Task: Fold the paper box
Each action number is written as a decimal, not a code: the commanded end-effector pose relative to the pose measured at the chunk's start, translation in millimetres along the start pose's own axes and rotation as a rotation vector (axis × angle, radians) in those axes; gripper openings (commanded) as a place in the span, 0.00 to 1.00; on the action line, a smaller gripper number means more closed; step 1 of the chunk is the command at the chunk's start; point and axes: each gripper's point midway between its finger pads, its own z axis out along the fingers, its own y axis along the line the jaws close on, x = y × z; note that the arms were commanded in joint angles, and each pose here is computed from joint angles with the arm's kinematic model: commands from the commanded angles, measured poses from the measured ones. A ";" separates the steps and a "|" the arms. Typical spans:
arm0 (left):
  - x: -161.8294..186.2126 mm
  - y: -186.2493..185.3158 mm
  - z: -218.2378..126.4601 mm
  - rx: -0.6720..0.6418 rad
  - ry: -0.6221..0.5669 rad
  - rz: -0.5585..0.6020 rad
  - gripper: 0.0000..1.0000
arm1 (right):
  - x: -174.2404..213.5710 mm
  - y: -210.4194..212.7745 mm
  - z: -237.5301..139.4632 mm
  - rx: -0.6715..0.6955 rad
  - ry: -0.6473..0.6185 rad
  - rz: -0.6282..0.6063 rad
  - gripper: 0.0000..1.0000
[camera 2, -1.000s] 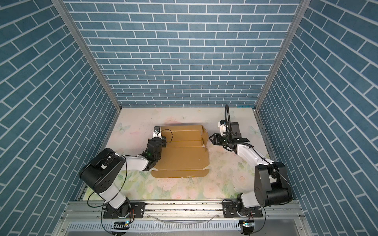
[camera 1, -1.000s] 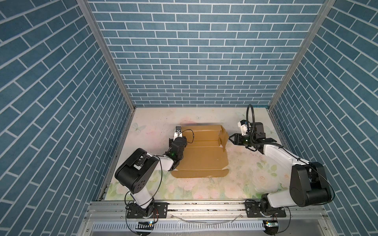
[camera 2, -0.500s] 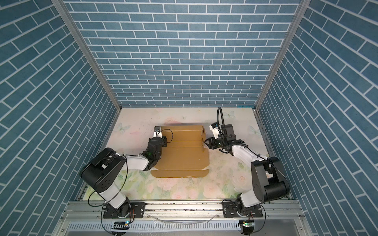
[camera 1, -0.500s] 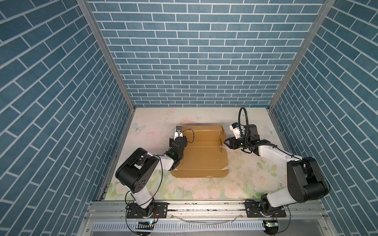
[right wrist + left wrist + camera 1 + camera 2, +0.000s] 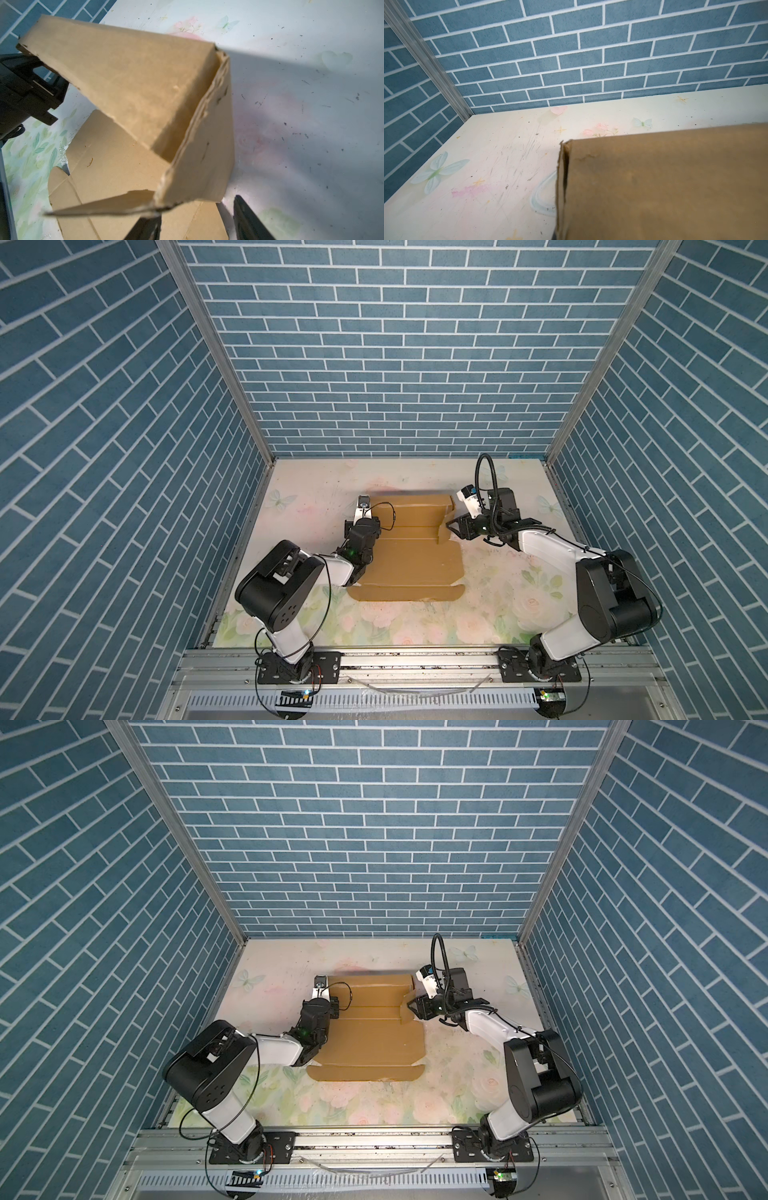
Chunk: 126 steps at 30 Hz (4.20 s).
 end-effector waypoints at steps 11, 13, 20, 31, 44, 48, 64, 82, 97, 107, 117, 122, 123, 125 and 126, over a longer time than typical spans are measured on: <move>51.7 -19.7 -0.4 0.102 0.166 0.153 0.00 | -38.3 -15.8 15.8 0.067 -0.226 -0.199 0.48; 50.9 -21.1 0.3 0.106 0.166 0.149 0.00 | -38.1 -18.9 18.4 0.076 -0.234 -0.202 0.45; 45.6 -24.1 1.6 0.114 0.165 0.130 0.00 | -38.0 -27.5 26.0 0.120 -0.276 -0.181 0.33; 41.0 -27.8 -3.7 0.129 0.163 0.071 0.00 | -35.7 -43.1 29.0 0.401 -0.325 -0.166 0.03; 36.4 -33.9 -13.4 0.127 0.162 0.039 0.00 | -22.4 -36.1 40.6 0.443 -0.213 -0.164 0.17; 38.4 -31.0 -14.2 0.119 0.168 0.042 0.00 | -10.5 -28.4 42.6 0.314 -0.186 -0.119 0.27; 32.0 -30.5 -15.0 0.117 0.161 0.035 0.00 | 7.7 -69.5 37.6 0.552 -0.161 -0.102 0.14; 31.3 -27.5 -13.1 0.086 0.182 0.014 0.00 | 21.7 -52.7 25.5 0.453 -0.170 -0.059 0.39; 28.2 -23.4 -12.1 0.062 0.184 0.007 0.00 | -1.1 -52.7 11.5 0.408 -0.194 0.068 0.55; 44.4 -15.1 -17.0 0.018 0.277 -0.102 0.00 | -13.2 -19.1 -40.2 0.199 -0.192 0.236 0.72; 44.1 -8.7 -22.1 -0.023 0.439 -0.255 0.00 | -46.8 -1.0 -99.5 0.202 -0.343 0.489 0.69; 38.2 5.6 -24.1 -0.028 0.515 -0.367 0.00 | -52.6 -1.1 -129.0 0.281 -0.334 0.462 0.69; 38.7 8.2 -24.1 -0.021 0.532 -0.408 0.00 | -51.5 -2.4 -134.0 0.292 -0.333 0.464 0.69; 39.1 12.6 -23.7 -0.008 0.560 -0.497 0.00 | -50.6 -2.5 -143.1 0.302 -0.340 0.467 0.69; 40.0 14.5 -23.3 -0.001 0.573 -0.541 0.00 | -49.7 -2.9 -147.6 0.306 -0.344 0.470 0.69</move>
